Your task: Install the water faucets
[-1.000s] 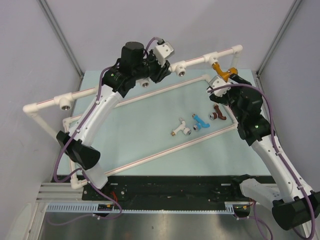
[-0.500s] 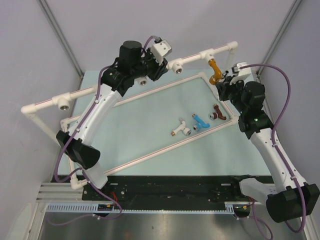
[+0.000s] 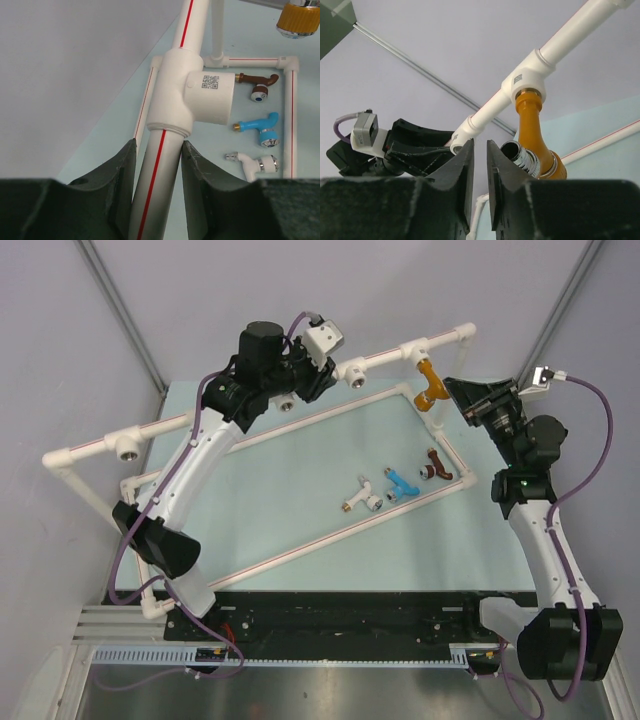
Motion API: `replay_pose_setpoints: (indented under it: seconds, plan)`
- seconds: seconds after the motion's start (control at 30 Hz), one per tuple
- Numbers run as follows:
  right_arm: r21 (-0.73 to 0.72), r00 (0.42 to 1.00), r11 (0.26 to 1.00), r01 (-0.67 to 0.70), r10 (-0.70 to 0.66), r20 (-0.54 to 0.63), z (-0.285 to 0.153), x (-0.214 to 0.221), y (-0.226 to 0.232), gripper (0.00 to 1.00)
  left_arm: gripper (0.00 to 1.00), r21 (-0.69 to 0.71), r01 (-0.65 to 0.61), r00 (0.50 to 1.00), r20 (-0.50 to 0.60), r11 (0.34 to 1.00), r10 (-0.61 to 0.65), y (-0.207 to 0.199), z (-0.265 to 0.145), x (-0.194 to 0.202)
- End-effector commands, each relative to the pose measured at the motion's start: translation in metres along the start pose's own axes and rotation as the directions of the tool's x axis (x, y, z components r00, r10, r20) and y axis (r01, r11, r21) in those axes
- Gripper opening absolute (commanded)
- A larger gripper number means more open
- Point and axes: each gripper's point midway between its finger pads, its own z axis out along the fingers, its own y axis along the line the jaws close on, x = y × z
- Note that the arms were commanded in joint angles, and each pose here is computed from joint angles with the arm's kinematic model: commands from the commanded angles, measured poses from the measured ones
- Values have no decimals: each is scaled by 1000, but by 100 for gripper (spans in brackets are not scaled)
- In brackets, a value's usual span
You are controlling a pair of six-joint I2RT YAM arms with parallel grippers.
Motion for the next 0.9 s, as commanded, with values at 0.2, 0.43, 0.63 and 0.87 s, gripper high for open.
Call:
replay_pose_setpoints:
  seconds: [0.2, 0.43, 0.63, 0.87]
  plan:
    - [-21, 796, 796, 605, -605, 21, -39, -19, 28, 60, 0, 175, 230, 950, -256, 957, -181, -70, 1, 62]
    - [74, 639, 635, 769, -769, -37, -36, -27, 14, 73, 0, 177, 232, 950, -253, 956, -184, -71, 0, 61]
    - [54, 750, 749, 661, -656, -79, -14, 4, 7, 77, 0, 176, 230, 950, -253, 957, -182, -71, -2, 62]
    - [159, 838, 823, 545, -542, -65, 8, 15, -14, 77, 0, 177, 231, 950, -251, 957, -183, -71, -2, 61]
